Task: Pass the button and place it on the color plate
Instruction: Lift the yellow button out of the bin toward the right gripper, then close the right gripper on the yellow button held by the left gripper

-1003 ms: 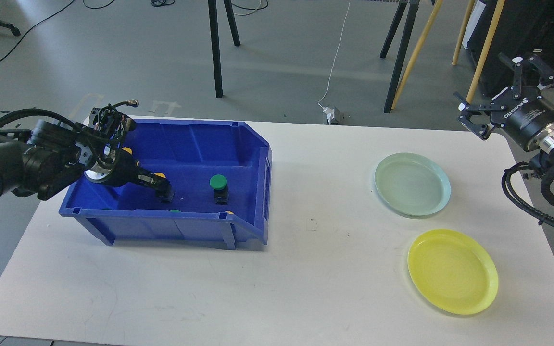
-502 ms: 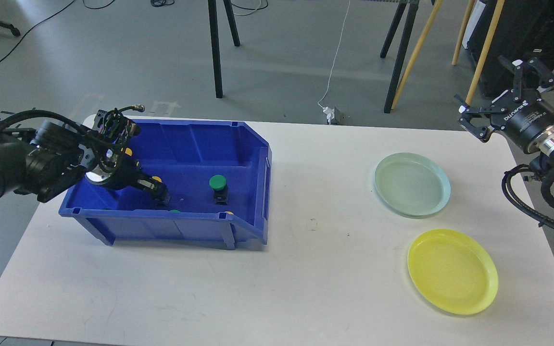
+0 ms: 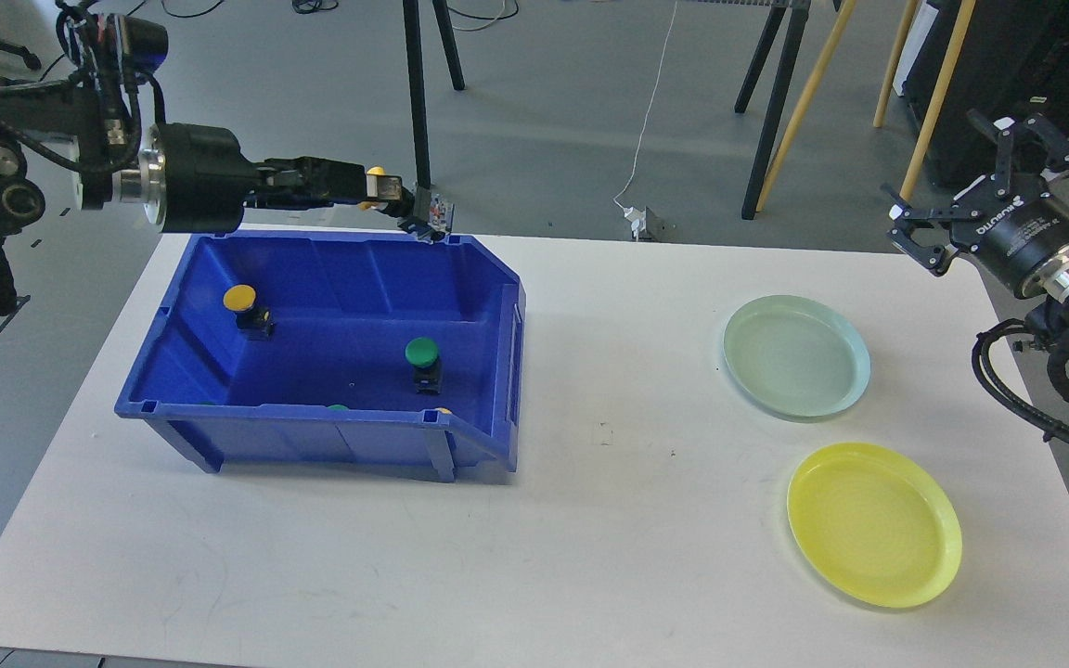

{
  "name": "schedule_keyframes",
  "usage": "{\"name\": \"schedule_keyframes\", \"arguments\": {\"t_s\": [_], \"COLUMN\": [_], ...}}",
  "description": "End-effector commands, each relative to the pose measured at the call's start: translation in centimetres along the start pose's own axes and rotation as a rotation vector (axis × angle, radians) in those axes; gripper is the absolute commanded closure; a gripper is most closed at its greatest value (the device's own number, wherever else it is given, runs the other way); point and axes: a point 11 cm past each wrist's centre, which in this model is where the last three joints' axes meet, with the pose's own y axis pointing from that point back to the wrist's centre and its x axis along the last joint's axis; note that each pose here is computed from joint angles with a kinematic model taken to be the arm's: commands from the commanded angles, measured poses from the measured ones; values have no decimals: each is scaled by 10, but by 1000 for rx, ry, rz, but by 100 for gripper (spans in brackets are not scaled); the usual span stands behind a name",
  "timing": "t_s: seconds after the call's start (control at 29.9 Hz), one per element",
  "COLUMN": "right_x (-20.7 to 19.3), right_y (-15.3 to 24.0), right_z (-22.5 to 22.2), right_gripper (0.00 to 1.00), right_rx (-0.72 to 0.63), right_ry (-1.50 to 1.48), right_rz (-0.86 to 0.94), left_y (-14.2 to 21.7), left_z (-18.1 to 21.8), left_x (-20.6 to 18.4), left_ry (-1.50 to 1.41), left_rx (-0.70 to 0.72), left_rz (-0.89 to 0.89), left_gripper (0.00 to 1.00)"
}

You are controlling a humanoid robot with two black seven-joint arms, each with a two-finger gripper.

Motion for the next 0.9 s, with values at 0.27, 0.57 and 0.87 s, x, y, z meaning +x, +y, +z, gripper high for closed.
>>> {"name": "schedule_keyframes", "arguments": {"t_s": [0.27, 0.57, 0.87], "right_x": [-51, -77, -113], "right_y": [-1, 12, 25], "right_z": [-9, 33, 59], "right_gripper": [1, 1, 1], "right_rx": [-44, -175, -230], "right_ry": [216, 333, 364], "right_rz": [-146, -250, -375], "left_y": [-132, -177, -179], "left_z": [111, 89, 90], "left_x": [-86, -100, -99], "left_ry": [331, 405, 412], "left_rx": [-565, -520, -525], "left_rz": [31, 77, 80], "left_gripper": [94, 93, 93]}}
